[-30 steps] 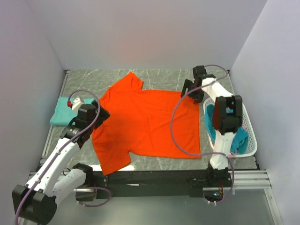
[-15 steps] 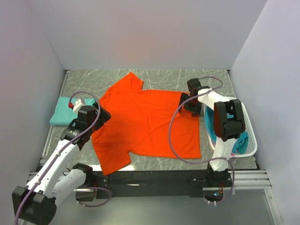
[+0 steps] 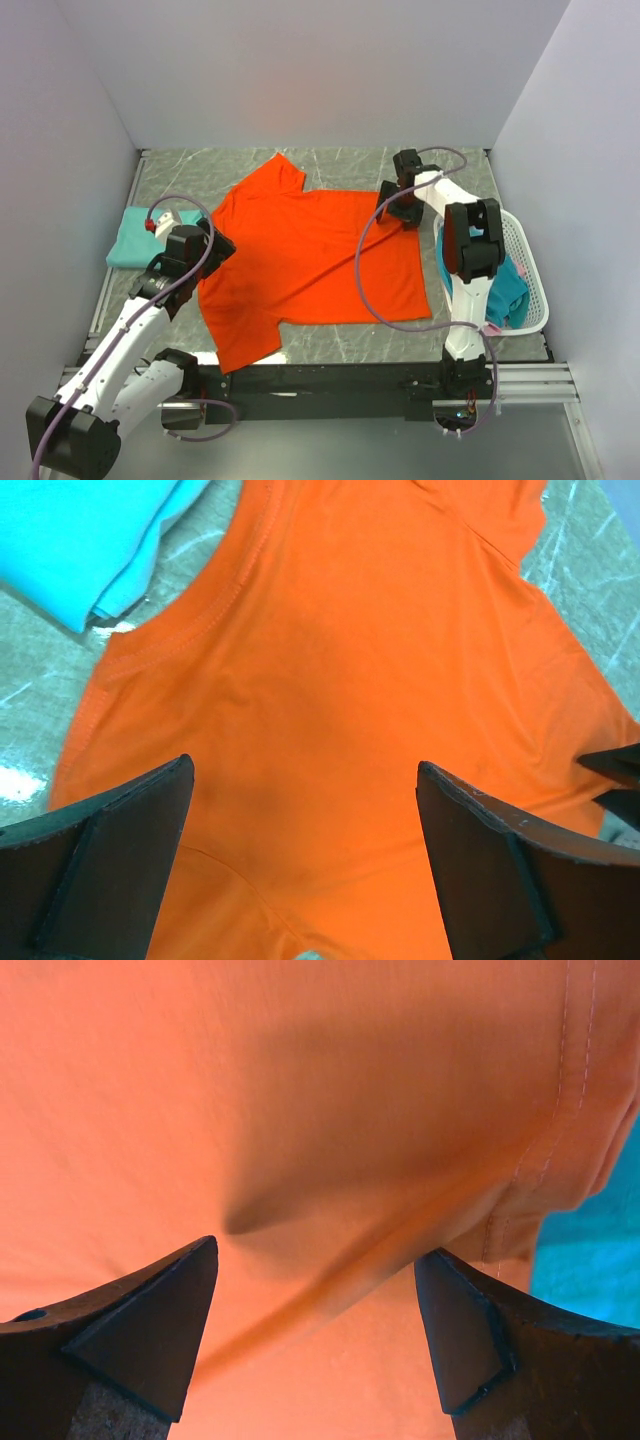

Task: Fold and stack the t-shirts
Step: Flatten the tshirt out

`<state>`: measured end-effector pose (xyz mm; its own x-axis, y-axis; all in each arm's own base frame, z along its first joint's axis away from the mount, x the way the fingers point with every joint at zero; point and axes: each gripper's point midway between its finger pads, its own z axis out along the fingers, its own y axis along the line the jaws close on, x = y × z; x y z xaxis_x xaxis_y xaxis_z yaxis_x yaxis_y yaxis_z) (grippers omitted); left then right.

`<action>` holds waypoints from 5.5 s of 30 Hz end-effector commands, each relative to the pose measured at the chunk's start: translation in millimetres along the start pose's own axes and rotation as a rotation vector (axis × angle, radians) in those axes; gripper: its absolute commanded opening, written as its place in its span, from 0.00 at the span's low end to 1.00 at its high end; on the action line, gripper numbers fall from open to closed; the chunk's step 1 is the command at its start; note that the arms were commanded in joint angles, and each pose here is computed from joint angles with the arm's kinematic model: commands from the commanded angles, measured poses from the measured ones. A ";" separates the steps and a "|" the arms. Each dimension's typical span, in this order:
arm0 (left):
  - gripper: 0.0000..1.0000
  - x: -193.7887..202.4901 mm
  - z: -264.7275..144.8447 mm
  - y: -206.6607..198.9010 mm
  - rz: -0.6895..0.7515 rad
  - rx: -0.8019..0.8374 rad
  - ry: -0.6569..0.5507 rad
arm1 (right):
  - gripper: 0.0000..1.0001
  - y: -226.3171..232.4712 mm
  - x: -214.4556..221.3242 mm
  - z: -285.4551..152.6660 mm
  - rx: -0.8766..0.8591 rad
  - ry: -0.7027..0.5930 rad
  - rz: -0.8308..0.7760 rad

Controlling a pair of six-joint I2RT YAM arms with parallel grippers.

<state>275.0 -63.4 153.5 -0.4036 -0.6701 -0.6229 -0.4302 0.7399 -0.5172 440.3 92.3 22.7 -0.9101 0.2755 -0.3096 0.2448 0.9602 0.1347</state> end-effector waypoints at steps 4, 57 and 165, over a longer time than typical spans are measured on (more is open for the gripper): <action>0.99 -10.4 1.6 0.1 -0.012 -0.031 -0.038 | 0.86 -8.4 -22.1 10.6 0.032 0.014 0.013; 0.95 204.0 -90.5 96.3 -0.042 -0.433 0.326 | 0.94 19.8 139.2 -156.5 -0.357 -0.317 -0.033; 0.00 165.7 -75.3 76.3 -0.147 -0.189 0.274 | 0.00 -105.4 230.0 -103.1 0.003 -0.190 0.411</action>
<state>110.7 -121.4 49.6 -0.5578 -0.7401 -0.3756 -0.6047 0.6724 -0.4269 184.8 54.0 36.9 -0.6578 0.6267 -0.4178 0.5504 0.7786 0.3013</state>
